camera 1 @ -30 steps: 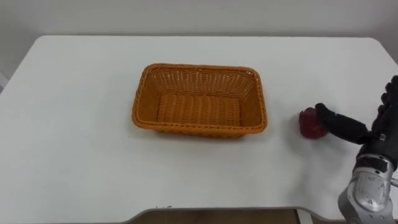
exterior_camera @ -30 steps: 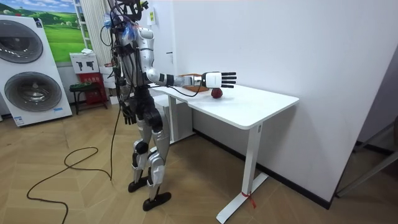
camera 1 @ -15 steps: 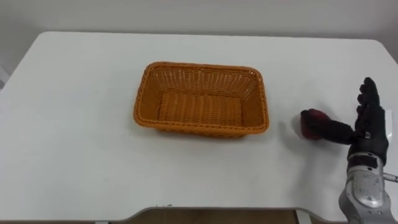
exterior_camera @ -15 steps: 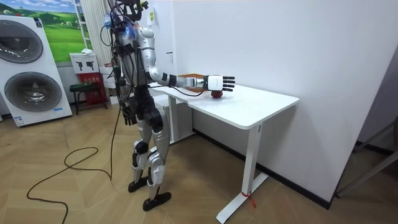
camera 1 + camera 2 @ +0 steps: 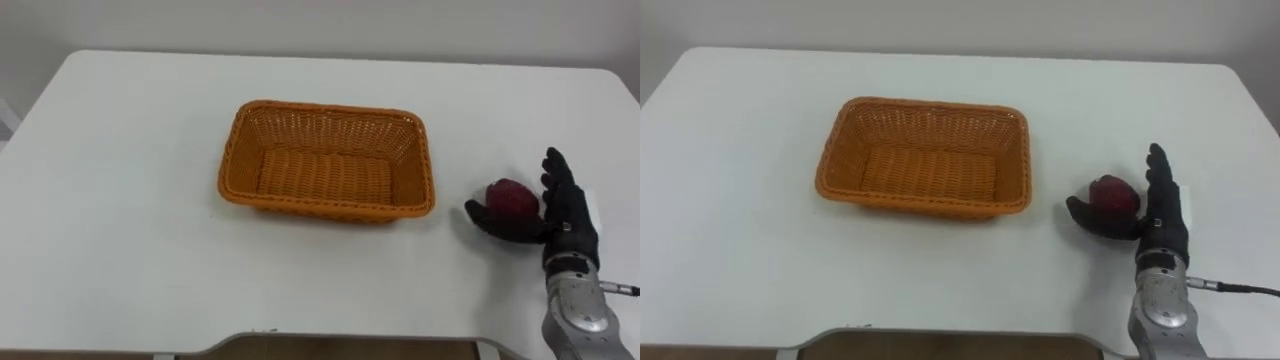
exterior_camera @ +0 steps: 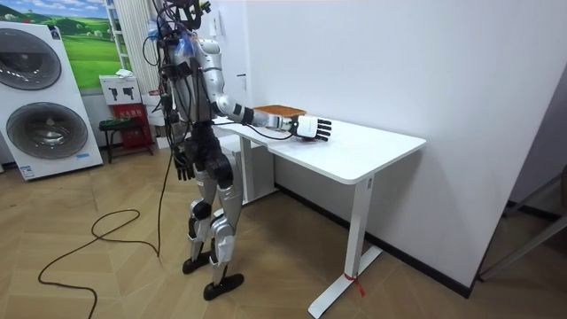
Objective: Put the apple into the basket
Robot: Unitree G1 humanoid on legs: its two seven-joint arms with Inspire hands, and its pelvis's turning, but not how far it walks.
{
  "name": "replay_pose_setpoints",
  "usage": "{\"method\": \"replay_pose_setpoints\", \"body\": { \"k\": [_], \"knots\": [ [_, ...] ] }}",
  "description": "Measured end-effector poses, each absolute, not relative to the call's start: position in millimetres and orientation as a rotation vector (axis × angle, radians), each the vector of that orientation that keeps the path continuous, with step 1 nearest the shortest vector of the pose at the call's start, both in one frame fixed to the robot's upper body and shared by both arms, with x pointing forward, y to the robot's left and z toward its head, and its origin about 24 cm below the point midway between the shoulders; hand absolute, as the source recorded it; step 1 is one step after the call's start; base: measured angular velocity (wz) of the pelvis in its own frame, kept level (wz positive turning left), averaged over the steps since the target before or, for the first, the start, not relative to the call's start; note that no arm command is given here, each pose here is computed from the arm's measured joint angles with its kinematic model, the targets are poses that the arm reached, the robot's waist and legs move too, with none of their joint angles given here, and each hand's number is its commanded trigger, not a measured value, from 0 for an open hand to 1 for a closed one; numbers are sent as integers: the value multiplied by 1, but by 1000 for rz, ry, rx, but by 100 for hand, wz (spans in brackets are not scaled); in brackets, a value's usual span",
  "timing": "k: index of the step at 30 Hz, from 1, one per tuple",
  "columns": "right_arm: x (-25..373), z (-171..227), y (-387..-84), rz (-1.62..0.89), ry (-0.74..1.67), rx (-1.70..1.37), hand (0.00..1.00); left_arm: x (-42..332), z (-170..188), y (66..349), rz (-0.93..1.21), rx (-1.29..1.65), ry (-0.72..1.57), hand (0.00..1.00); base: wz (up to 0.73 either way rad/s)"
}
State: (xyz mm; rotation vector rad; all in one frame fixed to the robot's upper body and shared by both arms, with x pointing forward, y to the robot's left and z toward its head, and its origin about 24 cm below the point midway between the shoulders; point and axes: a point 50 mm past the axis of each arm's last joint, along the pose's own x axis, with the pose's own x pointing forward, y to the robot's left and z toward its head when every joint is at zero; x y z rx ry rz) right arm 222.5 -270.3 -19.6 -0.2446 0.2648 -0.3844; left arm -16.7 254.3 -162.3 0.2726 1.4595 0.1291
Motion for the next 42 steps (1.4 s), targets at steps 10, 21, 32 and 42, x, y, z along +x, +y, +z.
{"method": "replay_pose_setpoints", "body": {
  "k": [10,21,32,42],
  "knots": [
    [221,-29,-282,-344,350,-360,100,-15,-161,260,117,290,1465,0,6],
    [218,-31,-299,-404,379,-388,100,-16,-160,262,110,299,1485,0,1],
    [216,-33,-302,-420,390,-384,100,-16,-160,263,97,316,1486,0,0],
    [220,-29,-297,-404,375,-389,100,-11,-160,263,85,329,1475,0,0]
  ]
}}
